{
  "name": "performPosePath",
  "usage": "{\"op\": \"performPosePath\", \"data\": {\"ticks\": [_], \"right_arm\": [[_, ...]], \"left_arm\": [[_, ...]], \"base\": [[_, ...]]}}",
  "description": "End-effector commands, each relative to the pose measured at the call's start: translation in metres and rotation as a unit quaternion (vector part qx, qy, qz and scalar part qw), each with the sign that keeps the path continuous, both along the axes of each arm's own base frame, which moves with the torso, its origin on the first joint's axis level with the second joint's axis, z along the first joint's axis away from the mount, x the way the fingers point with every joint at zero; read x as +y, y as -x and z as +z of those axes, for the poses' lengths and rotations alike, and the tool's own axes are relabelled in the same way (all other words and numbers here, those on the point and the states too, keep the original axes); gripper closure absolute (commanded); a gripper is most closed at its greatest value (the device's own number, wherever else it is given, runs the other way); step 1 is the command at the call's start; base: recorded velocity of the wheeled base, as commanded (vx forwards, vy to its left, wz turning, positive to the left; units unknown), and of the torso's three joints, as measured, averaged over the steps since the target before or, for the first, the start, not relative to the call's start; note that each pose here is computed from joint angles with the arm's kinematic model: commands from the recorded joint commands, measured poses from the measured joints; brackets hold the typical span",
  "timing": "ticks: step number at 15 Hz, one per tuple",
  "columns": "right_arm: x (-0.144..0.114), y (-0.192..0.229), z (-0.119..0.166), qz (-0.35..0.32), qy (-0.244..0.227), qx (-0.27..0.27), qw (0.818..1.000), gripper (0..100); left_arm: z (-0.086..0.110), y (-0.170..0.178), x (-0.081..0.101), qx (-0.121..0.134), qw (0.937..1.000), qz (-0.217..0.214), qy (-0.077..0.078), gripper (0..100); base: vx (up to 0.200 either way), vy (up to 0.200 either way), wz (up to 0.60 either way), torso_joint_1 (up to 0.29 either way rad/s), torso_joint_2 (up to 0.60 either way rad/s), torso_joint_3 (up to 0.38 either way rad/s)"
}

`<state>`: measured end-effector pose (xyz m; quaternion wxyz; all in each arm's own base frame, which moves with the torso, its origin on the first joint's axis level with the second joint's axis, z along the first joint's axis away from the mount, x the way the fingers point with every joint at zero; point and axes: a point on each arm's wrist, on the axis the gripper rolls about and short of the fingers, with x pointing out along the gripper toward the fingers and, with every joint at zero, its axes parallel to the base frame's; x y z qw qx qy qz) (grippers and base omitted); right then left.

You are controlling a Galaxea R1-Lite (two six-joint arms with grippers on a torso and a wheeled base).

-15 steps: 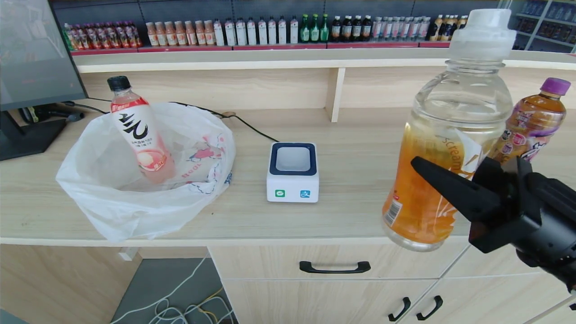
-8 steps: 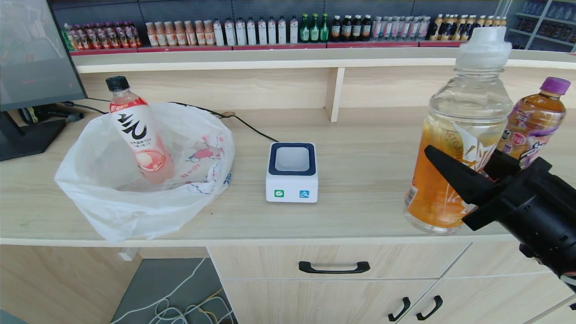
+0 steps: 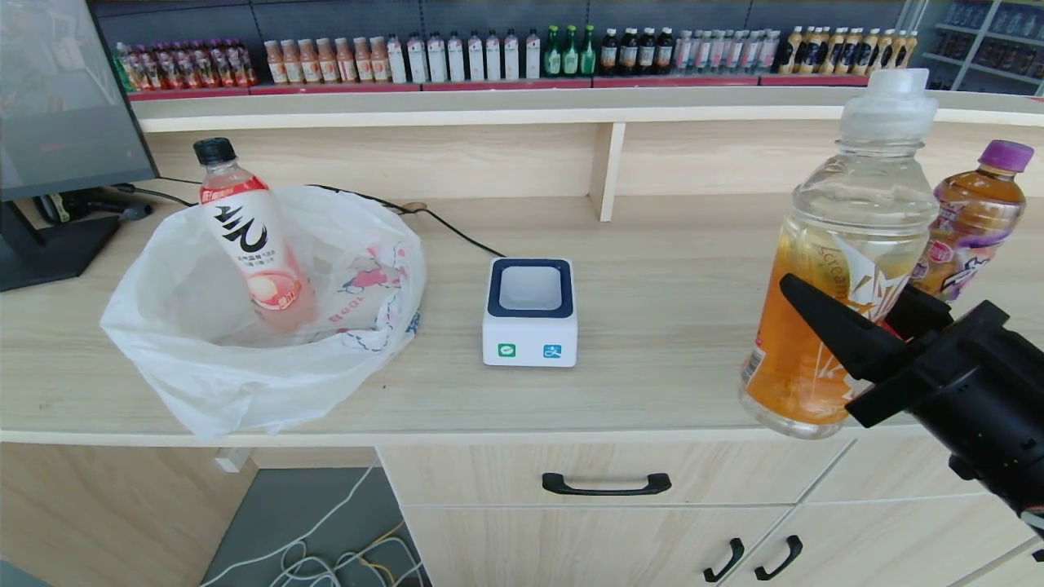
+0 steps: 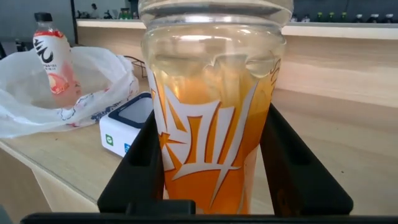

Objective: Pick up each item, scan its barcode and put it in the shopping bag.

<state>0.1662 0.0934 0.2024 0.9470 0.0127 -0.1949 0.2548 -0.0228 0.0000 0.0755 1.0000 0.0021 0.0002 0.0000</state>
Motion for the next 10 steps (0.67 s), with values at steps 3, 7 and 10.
{"op": "performPosePath", "data": {"ticks": [3,7,10], "right_arm": [[0.0034,-0.0057,0.0010,0.001,-0.002,0.000,1.000,100],[0.0051,-0.0087,0.0021,0.002,-0.003,0.000,1.000,100],[0.0055,-0.0102,0.0026,0.001,-0.005,0.000,1.000,100]], "left_arm": [[0.0000,0.0000,0.0000,0.000,1.0000,0.000,0.002,0],[0.0000,0.0000,0.0000,0.000,1.0000,0.000,0.002,0],[0.0000,0.0000,0.0000,0.000,1.0000,0.000,0.002,0]], "base": [[0.000,0.067,0.00,-0.001,0.00,0.004],[0.000,0.200,0.00,0.006,0.00,0.002],[0.000,0.200,0.00,-0.006,0.00,0.002]]}}
